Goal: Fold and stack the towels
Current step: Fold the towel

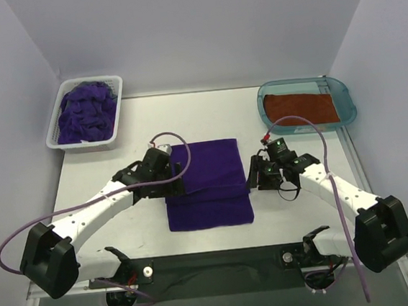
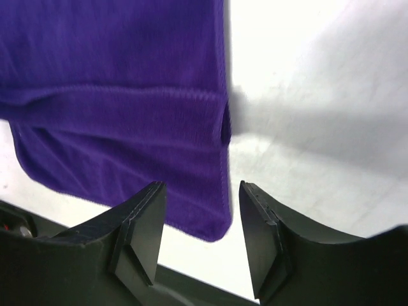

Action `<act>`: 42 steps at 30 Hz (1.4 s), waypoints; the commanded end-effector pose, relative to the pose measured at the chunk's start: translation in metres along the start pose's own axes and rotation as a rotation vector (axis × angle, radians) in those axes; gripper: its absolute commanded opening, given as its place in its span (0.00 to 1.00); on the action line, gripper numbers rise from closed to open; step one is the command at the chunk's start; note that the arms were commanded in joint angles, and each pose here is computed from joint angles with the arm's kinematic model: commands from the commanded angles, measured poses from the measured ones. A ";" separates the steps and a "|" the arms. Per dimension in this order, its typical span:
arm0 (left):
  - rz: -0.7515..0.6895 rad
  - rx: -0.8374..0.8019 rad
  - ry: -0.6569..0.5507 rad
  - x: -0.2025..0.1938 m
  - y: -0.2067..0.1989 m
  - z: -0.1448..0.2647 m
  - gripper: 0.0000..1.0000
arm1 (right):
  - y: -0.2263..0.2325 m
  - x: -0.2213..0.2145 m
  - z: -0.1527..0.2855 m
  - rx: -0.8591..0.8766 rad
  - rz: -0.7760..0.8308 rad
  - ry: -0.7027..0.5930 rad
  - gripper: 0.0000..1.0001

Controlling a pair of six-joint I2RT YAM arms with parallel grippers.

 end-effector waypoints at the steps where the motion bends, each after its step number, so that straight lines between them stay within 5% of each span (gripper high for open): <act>1: 0.016 0.079 -0.062 0.029 0.013 0.002 0.79 | -0.006 0.020 0.003 -0.023 0.050 -0.021 0.49; 16: 0.119 0.206 -0.036 0.058 0.015 -0.036 0.67 | -0.007 0.041 -0.022 -0.010 0.195 0.062 0.44; 29: -0.175 0.103 0.061 0.055 0.014 -0.043 0.69 | 0.003 0.037 -0.045 0.110 0.322 0.138 0.45; 42: -0.222 0.076 0.136 0.044 0.018 -0.050 0.69 | 0.012 0.027 -0.048 0.188 0.305 0.195 0.42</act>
Point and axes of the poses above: each gripper's point midway between its finger pads, its own z axis back along the fingers, its own y axis along the line the jaws close on, x = y × z, the point moved 6 cm from there along z, back along the fingers, and after that the axes turned 12 degrees about z, right-handed, at the moved point
